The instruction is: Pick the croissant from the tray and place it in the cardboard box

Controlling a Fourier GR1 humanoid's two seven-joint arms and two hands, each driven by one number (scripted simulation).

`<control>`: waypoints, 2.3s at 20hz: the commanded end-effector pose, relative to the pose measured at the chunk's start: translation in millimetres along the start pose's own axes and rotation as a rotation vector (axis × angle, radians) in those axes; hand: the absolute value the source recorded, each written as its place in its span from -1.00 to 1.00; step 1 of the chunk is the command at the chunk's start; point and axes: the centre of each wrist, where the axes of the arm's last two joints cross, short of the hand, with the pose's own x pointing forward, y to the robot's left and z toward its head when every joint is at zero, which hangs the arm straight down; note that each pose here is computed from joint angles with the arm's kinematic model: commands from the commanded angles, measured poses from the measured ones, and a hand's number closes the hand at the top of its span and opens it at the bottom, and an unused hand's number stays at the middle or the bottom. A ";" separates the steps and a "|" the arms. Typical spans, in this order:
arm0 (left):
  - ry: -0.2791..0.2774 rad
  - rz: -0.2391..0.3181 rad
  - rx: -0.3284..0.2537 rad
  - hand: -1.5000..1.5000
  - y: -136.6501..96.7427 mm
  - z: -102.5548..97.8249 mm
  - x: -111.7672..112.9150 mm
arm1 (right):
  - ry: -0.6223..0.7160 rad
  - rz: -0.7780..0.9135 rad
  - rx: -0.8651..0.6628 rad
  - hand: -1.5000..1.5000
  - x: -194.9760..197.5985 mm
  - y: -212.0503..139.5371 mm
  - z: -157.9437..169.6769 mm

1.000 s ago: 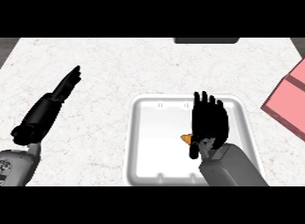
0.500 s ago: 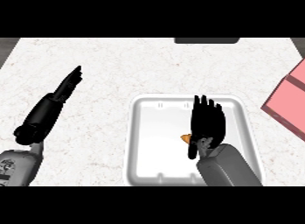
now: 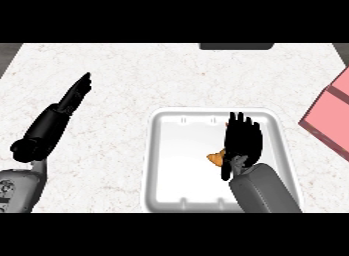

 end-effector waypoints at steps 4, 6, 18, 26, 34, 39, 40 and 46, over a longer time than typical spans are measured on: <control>0.006 -0.005 -0.006 0.00 9.4 2.7 8.8 | -0.065 0.025 -0.012 1.00 -6.5 3.1 2.2; -0.004 -0.003 -0.018 0.00 6.5 2.2 9.1 | -0.107 0.042 -0.054 1.00 -21.1 14.9 -21.6; -0.006 -0.012 -0.008 0.00 -5.6 -2.6 7.9 | -0.427 0.070 -0.242 1.00 -3.6 19.3 9.0; 0.002 -0.016 0.008 0.00 4.4 8.3 0.4 | -0.952 -0.010 -0.368 1.00 -60.8 -22.8 14.5; 0.001 -0.009 0.009 0.00 -1.8 13.0 -2.7 | -0.894 -0.064 -0.579 1.00 -113.0 -89.2 72.9; 0.014 -0.009 0.015 0.00 6.0 7.6 -0.7 | -0.690 -0.341 -0.680 1.00 -144.2 -122.9 75.3; 0.018 -0.011 0.018 0.00 9.9 8.8 1.5 | -0.640 -0.420 -0.683 1.00 -148.9 -126.6 65.7; -0.005 0.022 0.001 0.00 -5.7 4.8 -5.9 | -0.456 -0.502 -0.742 1.00 -191.6 -179.4 29.0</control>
